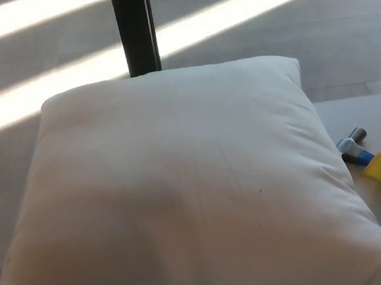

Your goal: A hammer is kept on the right hand side and a pillow is kept on the left hand side on the desk infront of the robot and the robot uses its right hand to pick up the hammer and makes a downward swinging motion to hit the pillow

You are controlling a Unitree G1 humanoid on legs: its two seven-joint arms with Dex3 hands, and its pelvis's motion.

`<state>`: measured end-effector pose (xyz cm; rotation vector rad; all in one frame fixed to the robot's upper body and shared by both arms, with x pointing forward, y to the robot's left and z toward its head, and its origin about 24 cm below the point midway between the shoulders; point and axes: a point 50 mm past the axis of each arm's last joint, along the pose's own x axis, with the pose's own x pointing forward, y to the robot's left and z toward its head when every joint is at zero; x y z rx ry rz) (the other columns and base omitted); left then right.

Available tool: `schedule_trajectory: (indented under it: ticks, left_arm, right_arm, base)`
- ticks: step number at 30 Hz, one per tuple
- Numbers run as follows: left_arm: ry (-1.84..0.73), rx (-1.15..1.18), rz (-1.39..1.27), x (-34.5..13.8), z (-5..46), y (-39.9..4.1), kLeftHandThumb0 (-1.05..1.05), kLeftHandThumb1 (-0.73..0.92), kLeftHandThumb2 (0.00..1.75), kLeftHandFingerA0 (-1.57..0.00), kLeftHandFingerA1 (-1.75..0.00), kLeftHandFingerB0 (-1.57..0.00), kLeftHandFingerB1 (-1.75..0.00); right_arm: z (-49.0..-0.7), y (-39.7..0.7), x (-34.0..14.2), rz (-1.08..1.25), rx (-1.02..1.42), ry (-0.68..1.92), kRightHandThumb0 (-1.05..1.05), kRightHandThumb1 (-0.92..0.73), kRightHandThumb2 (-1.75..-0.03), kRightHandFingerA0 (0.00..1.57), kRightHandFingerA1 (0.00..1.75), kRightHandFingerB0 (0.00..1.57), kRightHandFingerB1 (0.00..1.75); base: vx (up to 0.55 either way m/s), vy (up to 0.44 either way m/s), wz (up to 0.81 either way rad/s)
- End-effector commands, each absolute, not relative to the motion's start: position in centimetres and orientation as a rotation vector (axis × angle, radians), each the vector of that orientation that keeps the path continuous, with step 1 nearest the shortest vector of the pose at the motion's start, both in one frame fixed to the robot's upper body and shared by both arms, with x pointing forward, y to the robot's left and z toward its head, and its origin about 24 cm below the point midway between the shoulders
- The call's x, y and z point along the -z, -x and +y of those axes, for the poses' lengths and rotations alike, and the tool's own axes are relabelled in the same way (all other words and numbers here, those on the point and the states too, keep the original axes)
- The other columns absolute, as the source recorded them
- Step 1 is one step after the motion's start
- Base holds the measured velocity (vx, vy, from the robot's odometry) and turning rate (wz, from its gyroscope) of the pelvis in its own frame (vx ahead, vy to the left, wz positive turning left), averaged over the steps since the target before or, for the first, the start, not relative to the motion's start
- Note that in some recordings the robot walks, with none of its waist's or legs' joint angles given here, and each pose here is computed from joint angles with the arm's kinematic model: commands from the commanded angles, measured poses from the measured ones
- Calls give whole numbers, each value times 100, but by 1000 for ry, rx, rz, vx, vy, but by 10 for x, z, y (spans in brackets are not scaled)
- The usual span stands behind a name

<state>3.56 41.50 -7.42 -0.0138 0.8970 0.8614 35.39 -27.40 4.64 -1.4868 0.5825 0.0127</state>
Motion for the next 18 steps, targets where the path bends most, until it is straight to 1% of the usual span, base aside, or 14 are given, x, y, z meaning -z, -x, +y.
schedule_trajectory:
  ticks: [1, 2, 4, 5, 6, 7, 9, 10, 11, 13, 14, 16, 17, 18]
  left_arm:
    - [-30, -835, 861, 69, 419, -39, -68, 78, 64, -73, -53, -74, -47]
    - [-30, -841, 859, 69, 419, -40, -69, 78, 64, -74, -53, -75, -47]
    - [-36, -847, 856, 69, 419, -40, -69, 77, 64, -78, -55, -78, -48]
    - [-30, -847, 858, 69, 419, -39, -68, 77, 64, -78, -55, -79, -48]
    - [-29, -849, 862, 69, 419, -39, -69, 77, 64, -79, -54, -79, -48]
    - [-17, -848, 860, 70, 418, -38, -69, 78, 64, -75, -55, -78, -49]
    - [1, -841, 855, 70, 417, -39, -69, 78, 64, -75, -55, -78, -49]
    - [-6, -854, 866, 71, 417, -39, -70, 77, 64, -78, -54, -81, -48]
    - [-13, -853, 868, 72, 417, -38, -69, 78, 64, -79, -53, -80, -48]
    - [4, -864, 866, 72, 417, -36, -69, 77, 64, -81, -55, -82, -49]
    - [-31, -843, 873, 72, 416, -36, -69, 79, 64, -80, -55, -80, -49]
    - [-21, -849, 871, 72, 417, -36, -68, 79, 64, -79, -55, -79, -49]
    - [-17, -848, 868, 71, 417, -36, -68, 79, 64, -78, -56, -78, -49]
    - [-22, -847, 869, 71, 417, -35, -69, 79, 64, -77, -55, -77, -49]
  right_arm:
    - [-270, -317, 11, 798, -243, 1475, -38, -61, -58, 59, 102, 85, 55]
    - [-270, -316, 12, 776, -248, 1505, -36, -53, -56, 58, 88, 90, 56]
    - [-271, -315, 12, 775, -269, 1540, -35, -49, -56, 59, 77, 92, 55]
    - [-273, -314, 13, 787, -274, 1556, -31, -47, -54, 66, 83, 89, 59]
    - [-275, -311, 15, 786, -266, 1552, -26, -61, -58, 69, 114, 60, 57]
    - [-276, -309, 16, 777, -250, 1544, -30, -74, -62, 69, 108, 48, 50]
    - [-278, -306, 17, 764, -226, 1534, -30, -74, -62, 69, 108, 48, 50]
    - [-279, -304, 18, 750, -205, 1528, -33, -81, -65, 66, 125, 47, 48]
    - [-280, -300, 21, 726, -181, 1508, -34, -85, -65, 63, 115, 50, 47]
    - [-281, -296, 24, 707, -180, 1513, -31, -79, -64, 68, 120, 55, 51]
    - [-280, -291, 27, 665, -169, 1514, -26, -71, -64, 69, 144, 57, 63]
    - [-282, -286, 32, 648, -146, 1521, -32, -76, -66, 69, 151, 52, 55]
    - [-282, -284, 33, 625, -114, 1524, -37, -85, -69, 72, 147, 56, 59]
    - [-280, -281, 34, 544, -88, 1559, -36, -79, -68, 80, 153, 68, 81]
  base:
    - [0, 0, 0]
    - [0, 0, 0]
    - [0, 0, 0]
    - [0, 0, 0]
    - [0, 0, 0]
    - [0, 0, 0]
    - [0, 0, 0]
    - [0, 0, 0]
    - [0, 0, 0]
    - [0, 0, 0]
    - [0, 0, 0]
    - [0, 0, 0]
    - [0, 0, 0]
    - [0, 0, 0]
